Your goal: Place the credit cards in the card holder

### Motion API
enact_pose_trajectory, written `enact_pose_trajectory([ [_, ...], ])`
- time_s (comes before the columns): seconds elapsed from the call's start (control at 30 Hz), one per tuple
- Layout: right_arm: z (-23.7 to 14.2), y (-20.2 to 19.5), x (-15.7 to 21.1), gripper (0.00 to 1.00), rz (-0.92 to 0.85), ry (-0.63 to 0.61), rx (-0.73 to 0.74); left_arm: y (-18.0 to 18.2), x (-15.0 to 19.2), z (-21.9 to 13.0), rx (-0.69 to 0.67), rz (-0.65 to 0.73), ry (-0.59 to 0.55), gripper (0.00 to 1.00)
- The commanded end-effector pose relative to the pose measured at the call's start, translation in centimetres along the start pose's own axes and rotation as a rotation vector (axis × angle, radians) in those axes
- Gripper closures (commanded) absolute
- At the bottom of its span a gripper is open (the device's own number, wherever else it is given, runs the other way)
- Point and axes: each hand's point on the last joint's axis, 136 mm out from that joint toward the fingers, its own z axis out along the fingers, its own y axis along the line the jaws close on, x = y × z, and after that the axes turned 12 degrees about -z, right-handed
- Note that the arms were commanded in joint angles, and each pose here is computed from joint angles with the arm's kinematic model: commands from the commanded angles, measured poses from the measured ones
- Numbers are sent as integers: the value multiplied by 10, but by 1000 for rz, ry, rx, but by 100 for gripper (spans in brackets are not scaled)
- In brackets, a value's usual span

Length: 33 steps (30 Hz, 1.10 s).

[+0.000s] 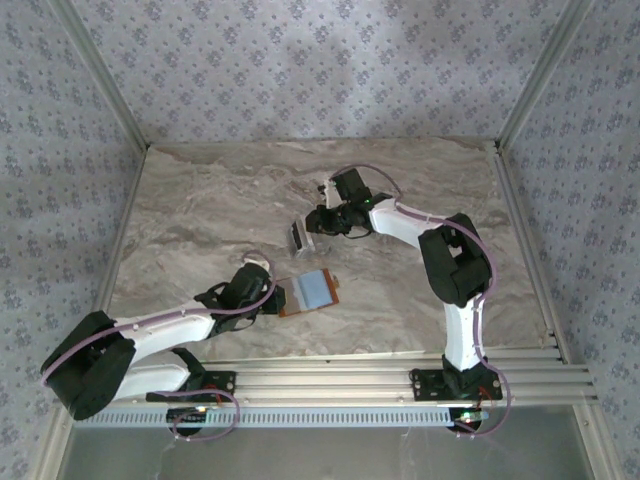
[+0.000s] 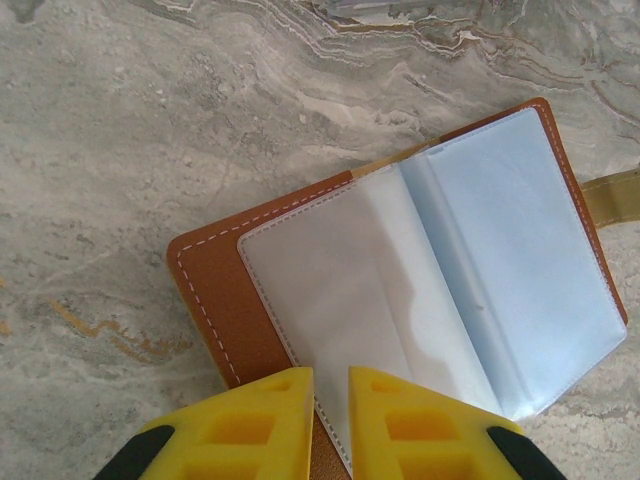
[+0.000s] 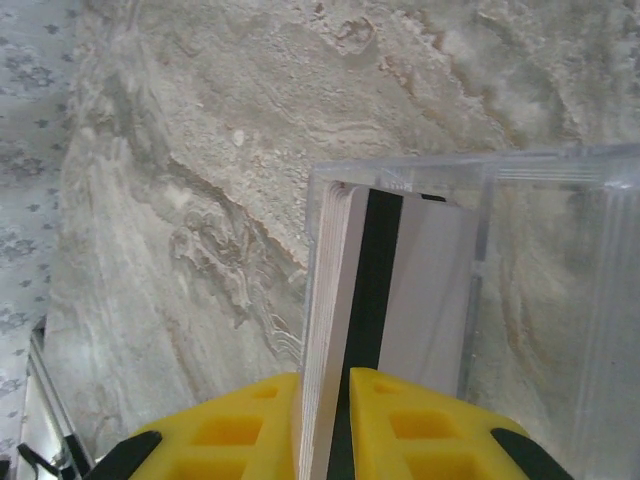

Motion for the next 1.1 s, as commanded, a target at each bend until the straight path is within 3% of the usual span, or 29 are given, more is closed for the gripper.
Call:
enact_pose_trajectory([
  [0.0,1,8,0,78,16,-3,-83,-2,0,-2,8,18,-1,83],
  [1.07,-14,-7,0,98,1,-27,57,-3,0,-3,10,18,-2,83],
])
